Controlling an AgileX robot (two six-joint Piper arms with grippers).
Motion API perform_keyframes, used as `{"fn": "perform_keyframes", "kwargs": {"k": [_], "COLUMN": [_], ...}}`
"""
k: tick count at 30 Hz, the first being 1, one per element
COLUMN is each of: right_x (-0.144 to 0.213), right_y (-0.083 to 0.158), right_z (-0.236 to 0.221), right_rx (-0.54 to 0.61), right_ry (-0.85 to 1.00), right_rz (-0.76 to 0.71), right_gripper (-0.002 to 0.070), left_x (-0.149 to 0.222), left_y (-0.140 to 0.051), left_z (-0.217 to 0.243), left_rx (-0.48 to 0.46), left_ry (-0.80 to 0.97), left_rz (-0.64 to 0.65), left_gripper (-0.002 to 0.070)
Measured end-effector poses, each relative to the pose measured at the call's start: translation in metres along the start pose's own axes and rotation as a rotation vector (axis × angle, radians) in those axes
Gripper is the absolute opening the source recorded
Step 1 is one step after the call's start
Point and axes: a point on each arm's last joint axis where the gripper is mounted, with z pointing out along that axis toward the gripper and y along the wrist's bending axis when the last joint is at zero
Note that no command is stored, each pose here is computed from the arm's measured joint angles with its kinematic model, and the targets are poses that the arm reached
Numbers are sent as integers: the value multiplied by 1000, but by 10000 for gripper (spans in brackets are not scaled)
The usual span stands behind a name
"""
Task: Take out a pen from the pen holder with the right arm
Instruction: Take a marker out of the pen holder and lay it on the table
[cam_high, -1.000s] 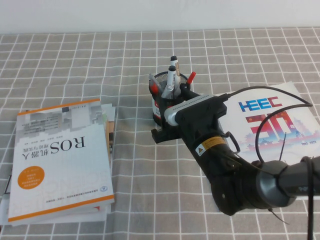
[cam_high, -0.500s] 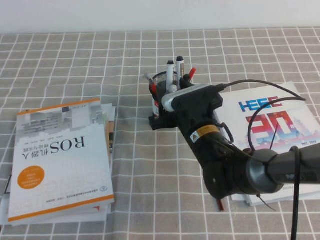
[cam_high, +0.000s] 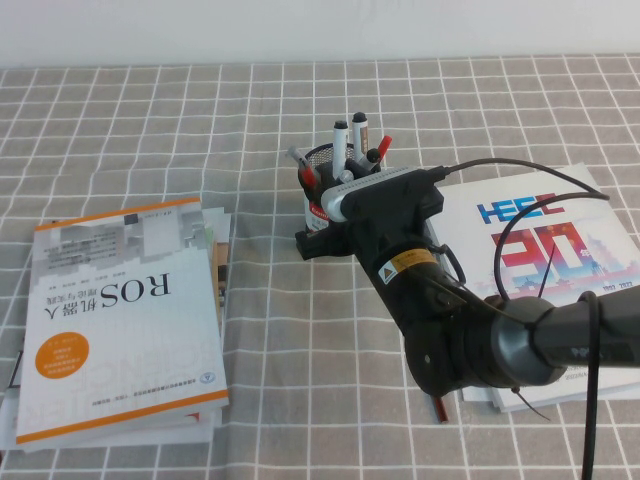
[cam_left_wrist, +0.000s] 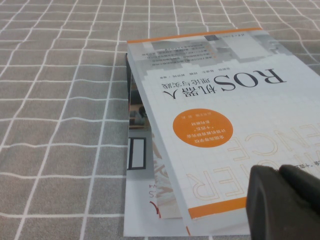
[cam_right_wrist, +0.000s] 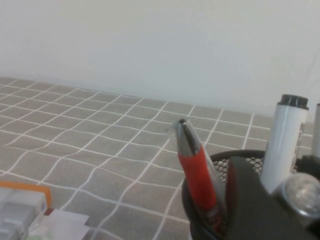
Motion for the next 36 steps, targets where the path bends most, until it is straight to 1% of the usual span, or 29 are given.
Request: {"fn": "perform_keyframes", "kwargs": {"k": [3,5,12,17,27,32,36], "right_x": [0,0,-1,-13,-65,-107,-143], "right_y": [0,0,1,1,2,2,2], "right_z": [0,0,0,-1,-10,-22,-40], "right_rx": [-1,-2,-8,-15,-49,-78,-128], "right_ry": [4,3,18,18,-27,-50,-12], "right_rz": [0,-1,2,11,1,-29,-44], "right_gripper": [120,97,95,95,95,95,95], "left_x": [0,0,0,0,0,0,0], "left_y": [0,0,0,0,0,0,0], "left_z": [0,0,0,0,0,0,0], "left_rx": [0,0,0,0,0,0,0], "left_ry": [0,0,0,0,0,0,0], "left_rz": [0,0,0,0,0,0,0], "left_gripper": [-3,-3,-3,-3,-3,-3,-3]}}
